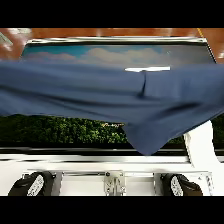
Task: Fold the shirts.
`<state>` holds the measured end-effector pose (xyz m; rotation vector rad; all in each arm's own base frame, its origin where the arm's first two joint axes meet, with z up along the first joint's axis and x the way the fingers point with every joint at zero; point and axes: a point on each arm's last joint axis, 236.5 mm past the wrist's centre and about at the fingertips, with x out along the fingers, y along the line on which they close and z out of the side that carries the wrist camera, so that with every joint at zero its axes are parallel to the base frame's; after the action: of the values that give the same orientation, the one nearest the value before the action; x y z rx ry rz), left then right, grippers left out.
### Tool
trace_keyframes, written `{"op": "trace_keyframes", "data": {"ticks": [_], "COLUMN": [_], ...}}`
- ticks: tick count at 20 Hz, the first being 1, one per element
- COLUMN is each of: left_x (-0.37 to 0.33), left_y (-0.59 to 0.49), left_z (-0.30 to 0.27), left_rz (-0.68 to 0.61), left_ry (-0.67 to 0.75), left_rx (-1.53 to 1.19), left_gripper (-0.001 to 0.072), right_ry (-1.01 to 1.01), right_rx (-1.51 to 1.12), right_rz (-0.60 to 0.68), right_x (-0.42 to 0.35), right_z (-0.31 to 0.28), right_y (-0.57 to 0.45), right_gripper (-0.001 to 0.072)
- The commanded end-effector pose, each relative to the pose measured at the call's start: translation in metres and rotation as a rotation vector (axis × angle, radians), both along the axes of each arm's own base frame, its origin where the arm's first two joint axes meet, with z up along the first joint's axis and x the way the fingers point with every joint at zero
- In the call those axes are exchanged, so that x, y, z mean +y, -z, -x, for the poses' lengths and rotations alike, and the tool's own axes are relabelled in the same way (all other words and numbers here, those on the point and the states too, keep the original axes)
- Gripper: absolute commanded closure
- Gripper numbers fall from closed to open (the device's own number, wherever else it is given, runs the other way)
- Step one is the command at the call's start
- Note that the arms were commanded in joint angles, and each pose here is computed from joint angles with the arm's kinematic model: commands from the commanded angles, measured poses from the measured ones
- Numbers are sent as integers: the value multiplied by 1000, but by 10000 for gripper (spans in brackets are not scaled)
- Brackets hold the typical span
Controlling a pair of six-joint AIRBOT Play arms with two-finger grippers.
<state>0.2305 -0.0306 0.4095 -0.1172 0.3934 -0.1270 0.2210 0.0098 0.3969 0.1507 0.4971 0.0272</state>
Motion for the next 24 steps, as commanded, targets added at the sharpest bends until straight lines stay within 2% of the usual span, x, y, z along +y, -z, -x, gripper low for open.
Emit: {"op": "trace_keyframes", "data": {"ticks": [1,5,8,12,14,16,19,22,23,24], "left_x": [-9,-21,-17,1,1,2,-8,-14,-14,-13], "left_y": [87,208,264,325,375,416,464,486,486,481], "left_z": [15,29,16,-44,-69,-112,-161,-187,-195,-202], "left_rz": [61,189,246,327,333,307,385,414,413,413], "left_ry": [34,44,12,-64,-52,-40,-52,-42,-40,-39], "left_rx": [279,541,599,669,783,779,827,871,866,855], "left_gripper": [665,665,665,665,664,664,663,663,638,545], "right_ry": [7,2,50,107,99,79,100,111,105,102], "right_rx": [305,562,544,477,507,490,439,362,355,346], "right_rz": [-21,-73,-85,-149,-278,-383,-401,-356,-350,-346], "right_x": [-7,-23,-44,-71,-67,-58,-40,-24,-18,-16], "right_z": [19,1,-42,-127,-169,-214,-268,-300,-303,-305], "right_y": [73,170,223,266,307,345,398,417,419,417], "right_gripper": [650,650,651,651,651,651,650,650,646,560]}}
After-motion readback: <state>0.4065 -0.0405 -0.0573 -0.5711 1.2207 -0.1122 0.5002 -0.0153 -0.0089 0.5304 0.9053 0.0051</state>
